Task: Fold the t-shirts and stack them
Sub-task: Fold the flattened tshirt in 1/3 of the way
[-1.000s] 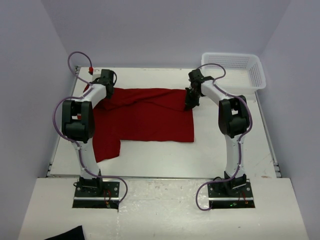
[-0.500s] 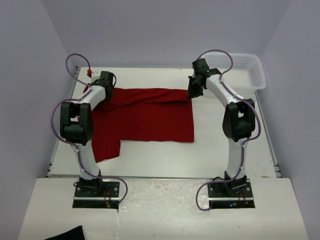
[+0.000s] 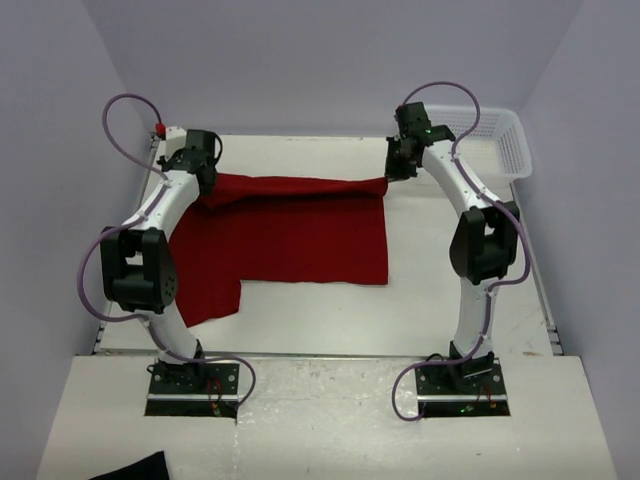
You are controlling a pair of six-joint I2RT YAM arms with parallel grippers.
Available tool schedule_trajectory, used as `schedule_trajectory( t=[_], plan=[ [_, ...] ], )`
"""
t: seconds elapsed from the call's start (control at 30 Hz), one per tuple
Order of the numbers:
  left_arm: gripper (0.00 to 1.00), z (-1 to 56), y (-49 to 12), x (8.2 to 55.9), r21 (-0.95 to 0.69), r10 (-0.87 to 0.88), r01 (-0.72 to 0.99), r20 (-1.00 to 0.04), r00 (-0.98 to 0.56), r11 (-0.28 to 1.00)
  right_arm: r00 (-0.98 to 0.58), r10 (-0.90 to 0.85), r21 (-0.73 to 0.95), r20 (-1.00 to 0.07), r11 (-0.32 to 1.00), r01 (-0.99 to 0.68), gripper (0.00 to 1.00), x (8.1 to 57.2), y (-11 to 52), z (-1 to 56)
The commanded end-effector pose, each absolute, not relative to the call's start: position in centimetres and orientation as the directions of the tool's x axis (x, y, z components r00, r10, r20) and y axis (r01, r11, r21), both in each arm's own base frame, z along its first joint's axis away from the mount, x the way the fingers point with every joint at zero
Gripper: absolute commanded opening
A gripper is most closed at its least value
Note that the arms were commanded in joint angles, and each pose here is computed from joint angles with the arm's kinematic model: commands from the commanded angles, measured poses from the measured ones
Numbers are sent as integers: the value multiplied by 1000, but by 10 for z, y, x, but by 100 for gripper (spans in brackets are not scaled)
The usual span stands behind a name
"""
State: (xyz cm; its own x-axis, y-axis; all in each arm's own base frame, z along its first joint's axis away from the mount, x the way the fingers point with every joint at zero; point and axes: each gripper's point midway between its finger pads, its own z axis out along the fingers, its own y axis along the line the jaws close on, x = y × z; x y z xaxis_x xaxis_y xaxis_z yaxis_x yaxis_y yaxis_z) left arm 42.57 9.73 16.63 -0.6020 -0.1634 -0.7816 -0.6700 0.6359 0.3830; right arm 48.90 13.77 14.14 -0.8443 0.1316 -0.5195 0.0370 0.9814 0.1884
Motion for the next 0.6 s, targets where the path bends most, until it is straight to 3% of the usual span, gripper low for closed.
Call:
schedule_trajectory(
  t=[0.0,0.33,0.57],
  plan=[
    [0,176,102,410,369,-187,-718,-803,-566,590,-801,127,177,-585,984,26,0,481,129,182],
    [0,172,100,399,358,-199,-719,-802,-564,596,-795,132,197,-592,980,16,0,471,131,185],
    [0,195,90,478,341,-114,-641,-822,-559,688,-808,118,181,-577,983,15,0,512,138,174]
  ],
)
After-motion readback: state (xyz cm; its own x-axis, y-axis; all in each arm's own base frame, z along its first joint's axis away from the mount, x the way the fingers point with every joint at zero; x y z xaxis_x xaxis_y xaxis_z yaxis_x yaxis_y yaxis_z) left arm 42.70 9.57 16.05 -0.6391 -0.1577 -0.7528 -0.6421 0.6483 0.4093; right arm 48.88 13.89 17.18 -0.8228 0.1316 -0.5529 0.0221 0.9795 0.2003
